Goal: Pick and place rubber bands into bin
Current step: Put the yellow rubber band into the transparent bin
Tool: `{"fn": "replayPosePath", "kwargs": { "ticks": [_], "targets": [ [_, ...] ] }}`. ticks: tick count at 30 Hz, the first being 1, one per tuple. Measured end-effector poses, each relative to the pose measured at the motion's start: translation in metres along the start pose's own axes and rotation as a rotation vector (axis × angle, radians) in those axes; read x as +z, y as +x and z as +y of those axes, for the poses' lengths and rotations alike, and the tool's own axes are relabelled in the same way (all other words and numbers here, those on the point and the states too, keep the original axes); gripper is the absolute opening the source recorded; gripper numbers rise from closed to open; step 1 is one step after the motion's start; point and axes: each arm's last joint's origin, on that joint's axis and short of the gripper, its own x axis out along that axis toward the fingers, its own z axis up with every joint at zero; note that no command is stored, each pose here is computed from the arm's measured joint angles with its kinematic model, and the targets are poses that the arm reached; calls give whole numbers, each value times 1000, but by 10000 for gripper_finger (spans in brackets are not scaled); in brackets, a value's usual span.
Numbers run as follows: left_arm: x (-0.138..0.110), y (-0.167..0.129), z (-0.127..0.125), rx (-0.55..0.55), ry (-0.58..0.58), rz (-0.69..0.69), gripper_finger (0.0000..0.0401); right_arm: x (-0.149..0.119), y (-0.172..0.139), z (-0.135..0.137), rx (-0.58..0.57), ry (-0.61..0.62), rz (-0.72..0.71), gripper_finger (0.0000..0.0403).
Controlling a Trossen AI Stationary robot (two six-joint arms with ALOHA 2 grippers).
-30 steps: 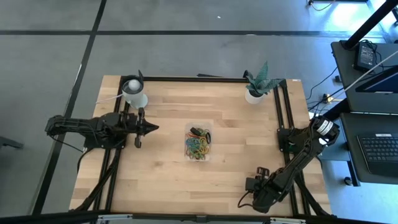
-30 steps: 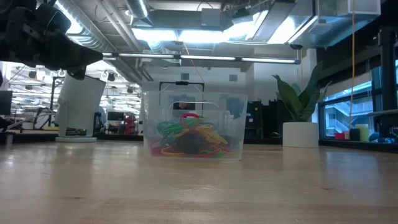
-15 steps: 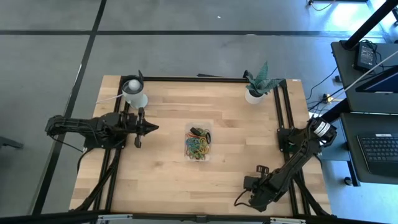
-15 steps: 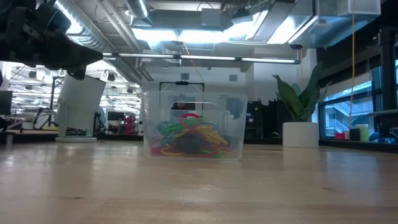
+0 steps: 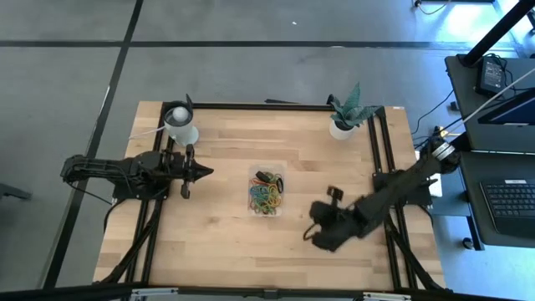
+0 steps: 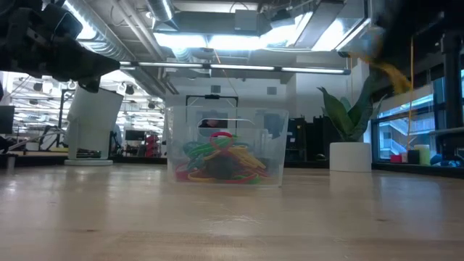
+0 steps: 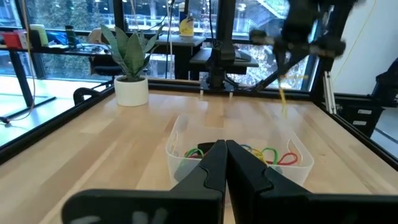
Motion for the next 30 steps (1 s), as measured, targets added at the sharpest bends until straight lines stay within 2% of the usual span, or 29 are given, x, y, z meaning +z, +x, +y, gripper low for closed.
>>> {"fn": "replayPosePath", "kwargs": {
  "ticks": [3,8,11,14,18,25,30],
  "targets": [
    [0,0,0,0,0,2,4,36,-6,-19,18,-27,-112,1],
    [0,0,0,0,0,2,6,90,2,-48,29,-28,-271,1],
    [0,0,0,0,0,2,5,113,14,-63,73,-14,-341,0],
    [0,0,0,0,0,2,4,131,35,-74,104,50,-387,0],
    [0,0,0,0,0,2,6,134,69,-80,125,67,-309,0],
    [0,0,0,0,0,2,4,118,134,-69,134,99,-125,3],
    [0,0,0,0,0,2,6,116,139,-68,134,203,-105,34]
  ]
}}
